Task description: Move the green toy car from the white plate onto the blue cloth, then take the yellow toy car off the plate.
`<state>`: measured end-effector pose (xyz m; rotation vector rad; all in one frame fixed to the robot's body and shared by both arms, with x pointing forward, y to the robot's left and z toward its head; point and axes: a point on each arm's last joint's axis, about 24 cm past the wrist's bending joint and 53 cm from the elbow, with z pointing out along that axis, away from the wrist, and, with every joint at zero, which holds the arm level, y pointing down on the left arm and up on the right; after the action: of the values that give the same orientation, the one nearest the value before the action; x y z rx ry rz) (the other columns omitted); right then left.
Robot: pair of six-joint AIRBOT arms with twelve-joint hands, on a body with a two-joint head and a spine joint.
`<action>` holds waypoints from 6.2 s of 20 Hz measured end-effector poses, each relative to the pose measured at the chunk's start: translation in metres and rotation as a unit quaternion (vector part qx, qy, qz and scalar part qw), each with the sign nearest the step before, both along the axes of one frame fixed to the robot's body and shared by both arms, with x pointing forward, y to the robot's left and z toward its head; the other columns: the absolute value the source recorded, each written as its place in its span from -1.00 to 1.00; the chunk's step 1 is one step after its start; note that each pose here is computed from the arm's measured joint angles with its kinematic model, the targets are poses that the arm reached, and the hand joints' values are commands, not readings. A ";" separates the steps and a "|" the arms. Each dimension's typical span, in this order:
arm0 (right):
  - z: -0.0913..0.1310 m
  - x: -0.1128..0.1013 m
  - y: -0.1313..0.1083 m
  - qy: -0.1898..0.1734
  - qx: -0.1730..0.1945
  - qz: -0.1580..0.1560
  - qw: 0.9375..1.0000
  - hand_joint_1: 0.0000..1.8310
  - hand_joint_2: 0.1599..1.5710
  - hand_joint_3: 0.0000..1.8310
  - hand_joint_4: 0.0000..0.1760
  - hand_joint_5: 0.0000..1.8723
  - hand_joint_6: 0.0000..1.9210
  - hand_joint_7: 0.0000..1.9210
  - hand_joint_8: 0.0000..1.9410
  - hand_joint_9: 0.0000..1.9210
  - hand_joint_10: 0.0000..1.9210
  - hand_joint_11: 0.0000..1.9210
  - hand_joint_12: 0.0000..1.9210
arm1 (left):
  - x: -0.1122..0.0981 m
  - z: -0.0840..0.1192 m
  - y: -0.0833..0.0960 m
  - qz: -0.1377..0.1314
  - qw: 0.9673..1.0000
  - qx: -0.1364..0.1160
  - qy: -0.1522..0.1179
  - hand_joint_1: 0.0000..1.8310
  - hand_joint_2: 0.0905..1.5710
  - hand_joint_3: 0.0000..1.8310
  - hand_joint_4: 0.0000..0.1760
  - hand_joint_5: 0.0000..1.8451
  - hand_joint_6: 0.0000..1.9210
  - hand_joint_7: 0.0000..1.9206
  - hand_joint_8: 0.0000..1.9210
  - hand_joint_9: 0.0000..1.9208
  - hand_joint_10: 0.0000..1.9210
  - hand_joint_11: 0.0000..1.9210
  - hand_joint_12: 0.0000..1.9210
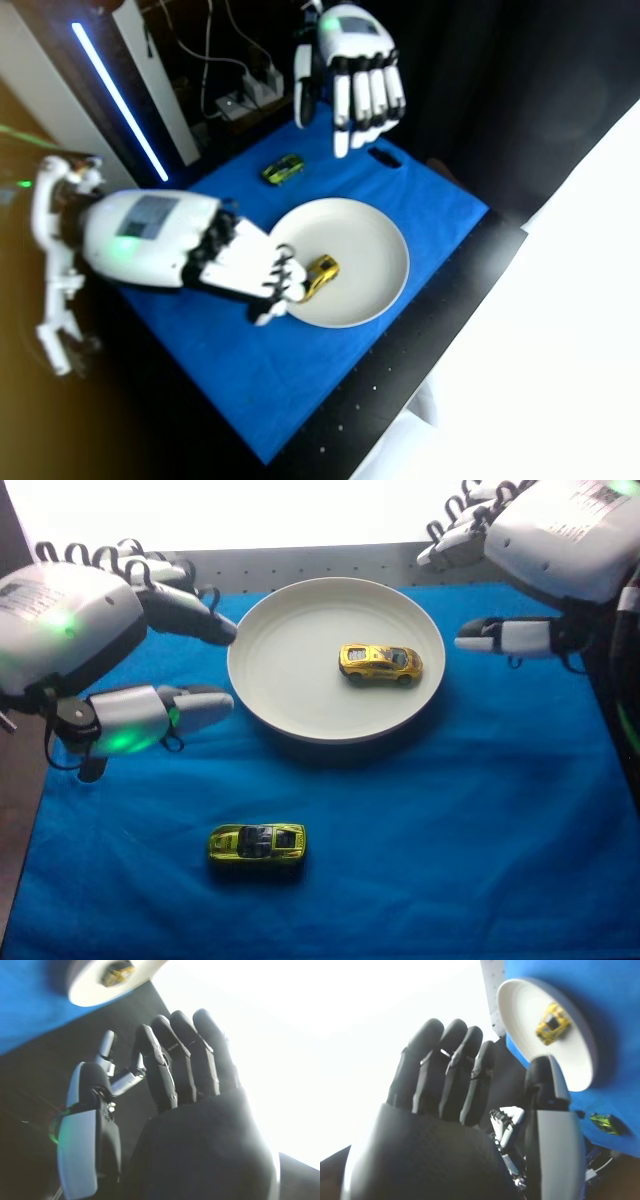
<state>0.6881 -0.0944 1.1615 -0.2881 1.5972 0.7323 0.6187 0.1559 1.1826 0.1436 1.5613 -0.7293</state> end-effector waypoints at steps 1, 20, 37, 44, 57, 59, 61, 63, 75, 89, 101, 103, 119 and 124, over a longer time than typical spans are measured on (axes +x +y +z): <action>-0.001 0.001 0.004 0.003 -0.001 0.003 1.000 -0.03 0.19 -1.00 -1.00 -0.22 -1.00 -0.16 -0.91 -0.45 -0.08 -0.74 0.79 | 0.001 0.001 0.002 0.005 1.000 0.004 -0.005 -0.34 0.44 -1.00 -1.00 -0.11 -0.96 -0.60 0.30 -0.63 0.53 -0.76 0.92; -0.038 0.031 0.057 0.065 -0.037 0.021 0.997 -0.05 0.17 -1.00 -1.00 -0.14 -0.99 -0.32 -0.09 -0.38 0.36 -0.53 0.85 | 0.005 0.006 0.008 0.024 1.000 -0.005 -0.014 -0.26 0.35 -1.00 -1.00 -0.08 -0.89 -0.28 -0.43 -0.47 0.01 -0.76 0.60; -0.065 0.033 0.070 0.094 -0.066 0.028 0.993 -0.07 0.16 -1.00 -1.00 -0.21 -1.00 -0.43 0.29 -0.41 0.65 -0.37 1.00 | 0.004 0.002 0.002 0.018 1.000 -0.007 -0.011 -0.31 0.35 -1.00 -0.26 -0.10 -0.79 -0.23 -0.47 -0.37 -0.11 -0.64 0.53; -0.068 0.034 0.073 0.097 -0.068 0.029 0.993 -0.05 0.17 -1.00 -1.00 -0.19 -1.00 -0.42 0.38 -0.39 0.74 -0.33 1.00 | 0.004 0.002 0.002 0.018 1.000 -0.008 -0.011 -0.31 0.35 -1.00 -0.17 -0.11 -0.82 -0.24 -0.55 -0.41 -0.11 -0.69 0.55; -0.071 0.035 0.073 0.100 -0.072 0.029 0.992 0.03 0.16 -1.00 -1.00 -0.11 -1.00 -0.34 -0.07 -0.45 0.39 -0.54 0.90 | 0.003 0.002 0.001 0.017 1.000 -0.008 -0.011 -0.27 0.35 -1.00 -0.40 -0.09 -0.81 -0.25 -0.49 -0.44 0.00 -0.69 0.63; -0.072 0.034 0.074 0.101 -0.072 0.030 0.992 0.04 0.16 -1.00 -1.00 -0.10 -0.99 -0.35 -0.10 -0.44 0.34 -0.55 0.87 | 0.003 0.002 0.001 0.017 1.000 -0.008 -0.011 -0.28 0.35 -1.00 -0.56 -0.09 -0.81 -0.25 -0.49 -0.43 0.00 -0.69 0.62; -0.073 0.034 0.075 0.102 -0.073 0.031 0.992 0.03 0.17 -1.00 -1.00 -0.10 -1.00 -0.33 -0.18 -0.44 0.31 -0.55 0.87 | 0.003 0.002 0.001 0.017 1.000 -0.009 -0.010 -0.30 0.36 -1.00 -0.20 -0.09 -0.81 -0.26 -0.49 -0.44 -0.01 -0.70 0.62; -0.074 0.034 0.076 0.103 -0.073 0.031 0.991 0.06 0.19 -1.00 -1.00 -0.09 -0.99 -0.29 0.02 -0.34 0.46 -0.40 0.93 | 0.003 0.003 0.001 0.017 1.000 -0.009 -0.011 -0.30 0.36 -1.00 -0.32 -0.09 -0.80 -0.26 -0.49 -0.45 -0.02 -0.72 0.62; -0.079 0.035 0.077 0.105 -0.075 0.031 0.991 0.25 0.40 -1.00 -1.00 -0.04 0.14 -0.16 -0.10 -0.26 0.30 -0.40 0.77 | 0.002 0.005 0.001 0.018 1.000 -0.014 -0.014 -0.28 0.37 -1.00 -0.38 -0.21 -0.45 -0.33 -0.30 -0.48 0.10 -0.72 0.71; -0.077 0.036 0.072 0.106 -0.075 0.027 0.991 0.34 0.45 -1.00 -1.00 -0.06 0.02 -0.11 0.44 -0.21 0.42 -0.28 0.86 | 0.001 0.000 0.003 0.021 1.000 -0.015 -0.009 -0.10 0.53 -1.00 0.78 -0.25 0.28 -0.52 0.17 -0.66 0.48 -0.89 0.99; -0.045 0.031 0.062 0.073 -0.050 0.026 0.996 0.35 0.43 -1.00 -1.00 -0.07 0.04 -0.06 0.38 -0.18 0.45 -0.30 0.83 | 0.001 -0.004 0.005 0.024 1.000 -0.015 -0.004 -0.06 0.57 -1.00 1.00 -0.25 0.46 -0.49 0.21 -0.62 0.48 -0.89 1.00; -0.040 0.027 0.058 0.069 -0.046 0.027 0.996 0.35 0.47 -1.00 -1.00 -0.12 0.05 -0.12 0.53 -0.20 0.64 -0.29 0.97 | 0.002 -0.005 0.004 0.024 1.000 -0.016 -0.001 -0.05 0.56 -1.00 1.00 -0.23 0.44 -0.45 0.14 -0.57 0.41 -0.83 0.96; 0.021 -0.108 0.027 -0.023 -0.024 0.106 0.994 0.39 0.36 -1.00 -1.00 -0.07 0.01 0.12 0.13 0.14 0.30 0.01 0.71 | -0.001 -0.013 0.013 0.038 0.999 -0.018 0.010 -0.29 0.42 -1.00 -1.00 -0.19 -0.65 -0.32 -0.37 -0.49 0.06 -0.79 0.73; -0.003 -0.135 0.022 0.038 0.000 0.128 0.991 0.40 0.36 -1.00 -1.00 0.04 -0.22 0.06 0.27 0.27 0.44 0.26 0.69 | -0.001 -0.017 0.016 0.043 0.999 -0.018 0.017 -0.27 0.39 -1.00 -1.00 -0.09 -0.82 -0.19 -0.54 -0.45 -0.02 -0.72 0.67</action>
<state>0.5535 -0.0723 1.1581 -0.4766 1.6507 0.9488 0.6173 0.1717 1.1660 0.0368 1.5758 -0.6947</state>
